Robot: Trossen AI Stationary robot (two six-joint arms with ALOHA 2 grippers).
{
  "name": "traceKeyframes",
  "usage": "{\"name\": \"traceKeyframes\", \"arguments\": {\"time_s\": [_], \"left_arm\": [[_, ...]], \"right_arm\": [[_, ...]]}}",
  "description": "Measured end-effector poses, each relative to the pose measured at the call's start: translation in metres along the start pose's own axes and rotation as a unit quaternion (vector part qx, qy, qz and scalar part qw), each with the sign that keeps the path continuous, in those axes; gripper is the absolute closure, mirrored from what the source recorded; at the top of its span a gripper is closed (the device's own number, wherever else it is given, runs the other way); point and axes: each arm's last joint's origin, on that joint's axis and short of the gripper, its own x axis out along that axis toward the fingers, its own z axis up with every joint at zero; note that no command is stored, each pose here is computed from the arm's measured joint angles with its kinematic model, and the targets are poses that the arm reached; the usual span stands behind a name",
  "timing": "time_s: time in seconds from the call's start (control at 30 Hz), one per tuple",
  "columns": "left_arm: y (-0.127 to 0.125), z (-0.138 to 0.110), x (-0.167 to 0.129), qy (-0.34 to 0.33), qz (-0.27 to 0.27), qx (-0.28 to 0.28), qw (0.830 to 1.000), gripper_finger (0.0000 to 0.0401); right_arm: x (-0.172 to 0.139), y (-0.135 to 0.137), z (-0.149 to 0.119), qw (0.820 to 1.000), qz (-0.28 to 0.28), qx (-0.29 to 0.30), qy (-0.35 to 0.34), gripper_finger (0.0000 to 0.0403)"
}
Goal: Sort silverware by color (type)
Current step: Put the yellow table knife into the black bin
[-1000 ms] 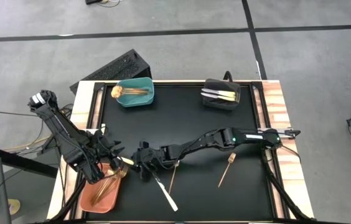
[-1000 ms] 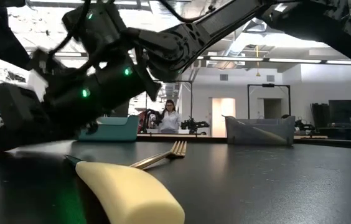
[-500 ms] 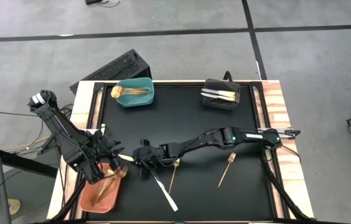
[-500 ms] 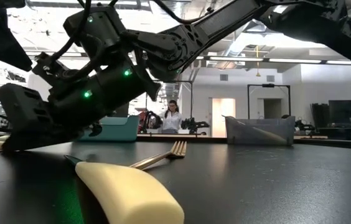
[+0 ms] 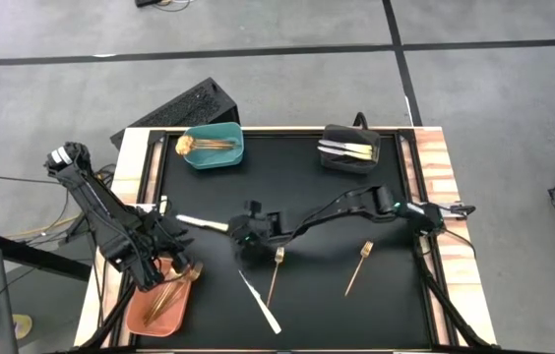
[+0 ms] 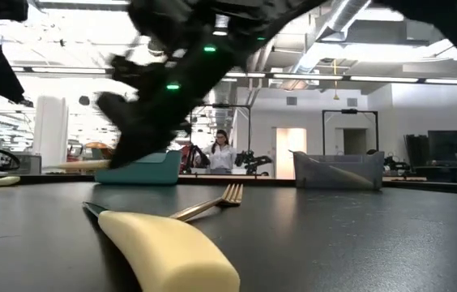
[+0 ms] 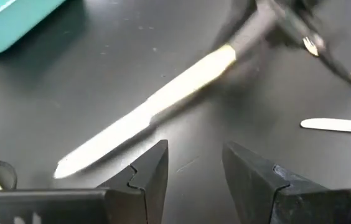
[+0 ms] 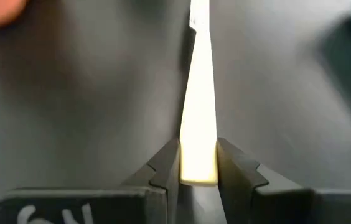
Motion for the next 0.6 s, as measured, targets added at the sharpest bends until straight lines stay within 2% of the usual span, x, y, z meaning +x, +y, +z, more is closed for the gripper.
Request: {"name": "traceKeyframes", "arguments": {"time_s": [0.17,0.3,0.47,0.6], "left_arm": [[-0.002,0.001,0.000,-0.026,-0.011,0.012,1.000,0.0263],[-0.010,0.005,0.003,-0.096,-0.019,0.047,0.994,0.0263],[-0.024,0.018,0.019,-0.140,0.003,0.069,0.988,0.0263],[-0.034,0.030,0.034,-0.167,0.020,0.046,0.985,0.0263]], "right_arm": [[-0.038,-0.019,-0.033,0.999,0.013,0.036,-0.015,0.0295],[-0.072,-0.029,-0.057,0.995,0.025,0.086,-0.052,0.0296],[-0.106,-0.038,-0.075,0.985,0.038,0.138,-0.096,0.0296],[-0.133,-0.042,-0.078,0.973,0.058,0.166,-0.152,0.0296]]}}
